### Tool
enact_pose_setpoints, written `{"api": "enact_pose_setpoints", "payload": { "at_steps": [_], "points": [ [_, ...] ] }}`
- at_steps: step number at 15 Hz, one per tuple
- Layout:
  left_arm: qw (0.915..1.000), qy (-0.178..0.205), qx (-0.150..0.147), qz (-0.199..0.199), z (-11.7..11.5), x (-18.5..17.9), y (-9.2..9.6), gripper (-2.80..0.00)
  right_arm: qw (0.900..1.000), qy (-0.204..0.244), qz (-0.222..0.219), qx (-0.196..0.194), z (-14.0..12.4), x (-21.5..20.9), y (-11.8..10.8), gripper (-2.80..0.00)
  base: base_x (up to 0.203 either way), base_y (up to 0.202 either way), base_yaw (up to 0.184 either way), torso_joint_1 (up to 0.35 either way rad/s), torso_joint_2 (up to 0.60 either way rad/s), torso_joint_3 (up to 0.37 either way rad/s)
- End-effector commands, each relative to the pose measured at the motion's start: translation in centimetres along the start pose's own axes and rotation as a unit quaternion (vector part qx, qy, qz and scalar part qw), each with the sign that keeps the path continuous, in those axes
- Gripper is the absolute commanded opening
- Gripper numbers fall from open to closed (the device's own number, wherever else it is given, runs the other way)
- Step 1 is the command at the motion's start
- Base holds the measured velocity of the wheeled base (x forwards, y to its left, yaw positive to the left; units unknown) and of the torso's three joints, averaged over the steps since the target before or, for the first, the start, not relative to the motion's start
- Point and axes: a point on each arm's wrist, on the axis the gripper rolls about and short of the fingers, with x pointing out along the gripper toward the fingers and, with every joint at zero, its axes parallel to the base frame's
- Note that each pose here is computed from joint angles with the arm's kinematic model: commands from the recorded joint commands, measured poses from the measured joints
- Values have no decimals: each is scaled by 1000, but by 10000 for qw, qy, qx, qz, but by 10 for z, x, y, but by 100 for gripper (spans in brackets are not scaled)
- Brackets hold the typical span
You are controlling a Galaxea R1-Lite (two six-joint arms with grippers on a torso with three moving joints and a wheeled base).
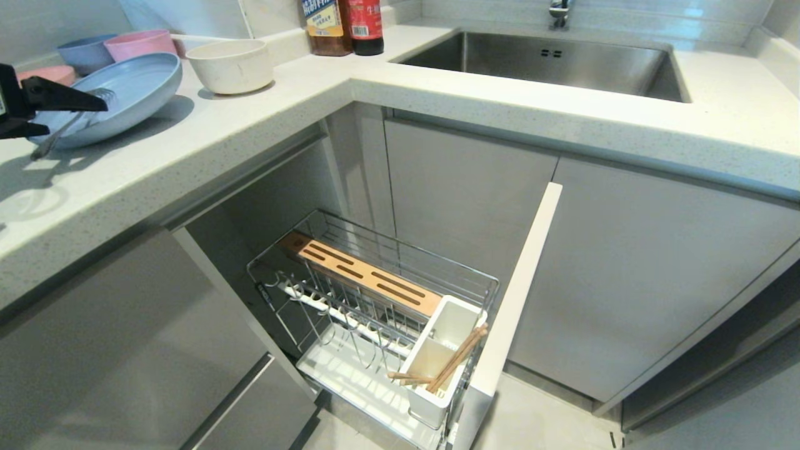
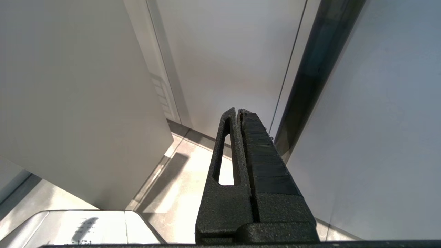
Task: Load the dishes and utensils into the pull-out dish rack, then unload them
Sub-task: Pick up the fork and place it in the cupboard
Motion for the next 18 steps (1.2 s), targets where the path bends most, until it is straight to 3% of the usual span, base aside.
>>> {"api": "enact_pose_setpoints", "payload": {
  "at_steps": [1,8,9,18],
  "points": [
    [10000,62,-25,38,-2,2,1,0,10000,9,0,0,0,0,0,-280,0,0,0,0,0,0],
    [9999,117,1,60,-5,3,2,0,10000,9,0,0,0,0,0,-280,0,0,0,0,0,0],
    [9999,118,1,68,-5,3,2,-280,10000,9,0,0,0,0,0,-280,0,0,0,0,0,0],
    [9999,59,41,132,-2,2,2,-280,10000,9,0,0,0,0,0,-280,0,0,0,0,0,0]
  ]
}}
